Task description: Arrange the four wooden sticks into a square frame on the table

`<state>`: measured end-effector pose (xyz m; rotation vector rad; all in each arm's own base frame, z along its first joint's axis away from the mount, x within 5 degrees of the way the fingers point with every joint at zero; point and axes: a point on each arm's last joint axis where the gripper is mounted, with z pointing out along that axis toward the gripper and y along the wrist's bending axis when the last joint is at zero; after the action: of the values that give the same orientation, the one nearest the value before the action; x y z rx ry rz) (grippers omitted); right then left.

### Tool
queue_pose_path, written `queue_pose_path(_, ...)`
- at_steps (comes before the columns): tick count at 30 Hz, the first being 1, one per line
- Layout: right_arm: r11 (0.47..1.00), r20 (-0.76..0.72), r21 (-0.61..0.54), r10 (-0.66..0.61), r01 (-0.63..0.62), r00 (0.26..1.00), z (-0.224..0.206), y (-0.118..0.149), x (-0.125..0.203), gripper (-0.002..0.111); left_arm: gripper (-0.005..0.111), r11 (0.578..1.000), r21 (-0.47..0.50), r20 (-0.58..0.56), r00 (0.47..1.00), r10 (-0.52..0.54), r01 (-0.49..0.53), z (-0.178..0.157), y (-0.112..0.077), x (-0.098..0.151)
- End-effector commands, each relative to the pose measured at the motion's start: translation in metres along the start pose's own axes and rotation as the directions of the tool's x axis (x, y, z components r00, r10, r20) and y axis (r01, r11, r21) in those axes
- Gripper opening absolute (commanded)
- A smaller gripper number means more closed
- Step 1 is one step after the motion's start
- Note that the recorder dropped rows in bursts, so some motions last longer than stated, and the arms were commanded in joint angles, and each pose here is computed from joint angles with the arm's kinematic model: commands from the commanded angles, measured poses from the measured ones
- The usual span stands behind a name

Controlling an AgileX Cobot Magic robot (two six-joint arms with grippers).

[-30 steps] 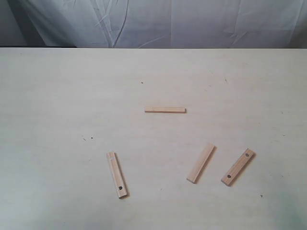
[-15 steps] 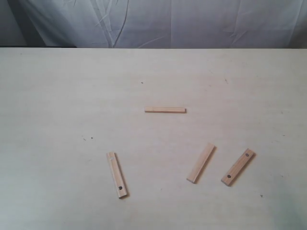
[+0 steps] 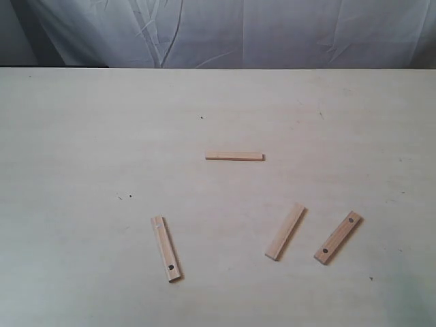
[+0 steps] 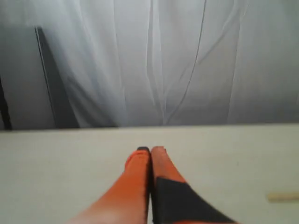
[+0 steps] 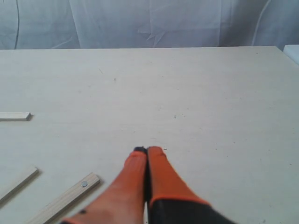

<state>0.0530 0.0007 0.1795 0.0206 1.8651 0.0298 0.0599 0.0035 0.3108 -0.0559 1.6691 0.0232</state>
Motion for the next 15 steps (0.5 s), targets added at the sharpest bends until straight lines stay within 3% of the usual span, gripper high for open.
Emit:
queue_pose_path(1, 1.000, 0.016, 0.005, 0.000, -0.001, 1.000, 0.000, 0.000, -0.001, -0.001, 0.000, 0.999, -0.011, -0.377, 0.926, 0.030, -0.036, 0.034, 0.000, -0.011)
queue_pose_path(2, 1.000, 0.016, 0.005, 0.000, -0.001, 1.000, 0.000, 0.000, -0.001, -0.001, 0.000, 0.999, -0.005, -0.418, 0.908, 0.039, -0.045, 0.041, 0.000, -0.012)
queue_pose_path(5, 1.000, 0.016, 0.005, 0.000, -0.001, 1.000, 0.000, 0.000, -0.001, -0.001, 0.000, 0.995, 0.099, -0.620, 0.782, 0.072, -0.013, 0.089, -0.011, -0.010)
queue_pose_path(9, 1.000, 0.016, 0.005, 0.000, -0.001, 1.000, 0.000, 0.000, -0.001, -0.001, 0.000, 0.964, 0.265, -0.736, 0.646, 0.201, 0.002, 0.140, -0.042, 0.010)
queue_pose_path(12, 1.000, 0.016, 0.005, 0.000, -0.001, 1.000, 0.000, 0.000, -0.001, -0.001, 0.000, 0.920, 0.392, -0.764, 0.563, 0.316, 0.016, 0.171, -0.087, 0.025)
queue_pose_path(15, 1.000, 0.016, 0.005, 0.000, -0.001, 1.000, 0.000, 0.000, -0.001, -0.001, 0.000, 0.885, 0.465, -0.761, 0.523, 0.384, 0.027, 0.186, -0.126, 0.036)
